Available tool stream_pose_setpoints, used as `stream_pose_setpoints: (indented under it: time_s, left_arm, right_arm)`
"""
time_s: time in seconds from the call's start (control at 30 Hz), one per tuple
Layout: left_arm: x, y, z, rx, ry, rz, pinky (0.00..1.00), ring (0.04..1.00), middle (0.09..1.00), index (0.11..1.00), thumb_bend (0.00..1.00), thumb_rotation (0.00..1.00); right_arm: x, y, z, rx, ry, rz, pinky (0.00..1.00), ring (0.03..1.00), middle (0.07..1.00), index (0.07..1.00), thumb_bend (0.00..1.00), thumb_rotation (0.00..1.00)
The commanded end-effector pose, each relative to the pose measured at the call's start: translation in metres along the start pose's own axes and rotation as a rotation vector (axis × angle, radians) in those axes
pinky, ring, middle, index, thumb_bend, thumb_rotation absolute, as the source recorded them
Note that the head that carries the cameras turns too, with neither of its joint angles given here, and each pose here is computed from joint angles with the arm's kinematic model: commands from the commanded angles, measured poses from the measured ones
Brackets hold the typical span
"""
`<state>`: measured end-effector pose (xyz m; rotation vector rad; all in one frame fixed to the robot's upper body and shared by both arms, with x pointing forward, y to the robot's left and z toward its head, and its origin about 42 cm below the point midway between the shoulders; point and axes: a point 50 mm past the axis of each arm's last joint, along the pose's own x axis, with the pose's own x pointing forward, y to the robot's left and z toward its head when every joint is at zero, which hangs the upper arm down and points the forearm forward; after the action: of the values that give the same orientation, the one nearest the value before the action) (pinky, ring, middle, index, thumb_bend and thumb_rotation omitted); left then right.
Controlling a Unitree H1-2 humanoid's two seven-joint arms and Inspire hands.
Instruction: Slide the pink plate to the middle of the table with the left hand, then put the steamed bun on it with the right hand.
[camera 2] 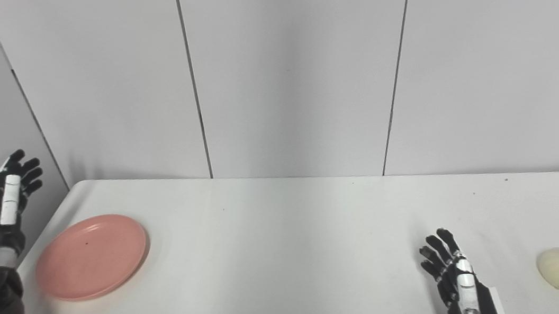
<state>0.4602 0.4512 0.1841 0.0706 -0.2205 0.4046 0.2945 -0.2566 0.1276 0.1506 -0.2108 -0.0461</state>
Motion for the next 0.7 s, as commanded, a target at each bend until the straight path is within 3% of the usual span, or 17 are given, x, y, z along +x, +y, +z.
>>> stream_pose_setpoints:
  time_s: [0.0, 0.47, 0.67]
  left_arm:
    - [0.019, 0.009, 0.030, -0.013, -0.101, 0.015, 0.85, 0.831, 0.818, 0.833, 0.85, 0.84]
    - [-0.007, -0.001, -0.012, -0.048, 0.025, 0.040, 0.84, 0.809, 0.796, 0.805, 0.78, 0.86]
    - [-0.016, -0.006, -0.022, -0.069, 0.056, 0.038, 0.81, 0.803, 0.787, 0.800, 0.87, 0.84]
  right_arm:
    - [-0.024, -0.003, -0.023, 0.016, 0.087, -0.031, 0.88, 0.871, 0.890, 0.903, 0.53, 1.00]
    - [-0.025, -0.003, -0.019, 0.011, 0.081, -0.028, 0.87, 0.853, 0.872, 0.892, 0.52, 1.00]
    - [-0.026, -0.002, -0.017, 0.011, 0.082, -0.029, 0.87, 0.854, 0.867, 0.890, 0.52, 1.00]
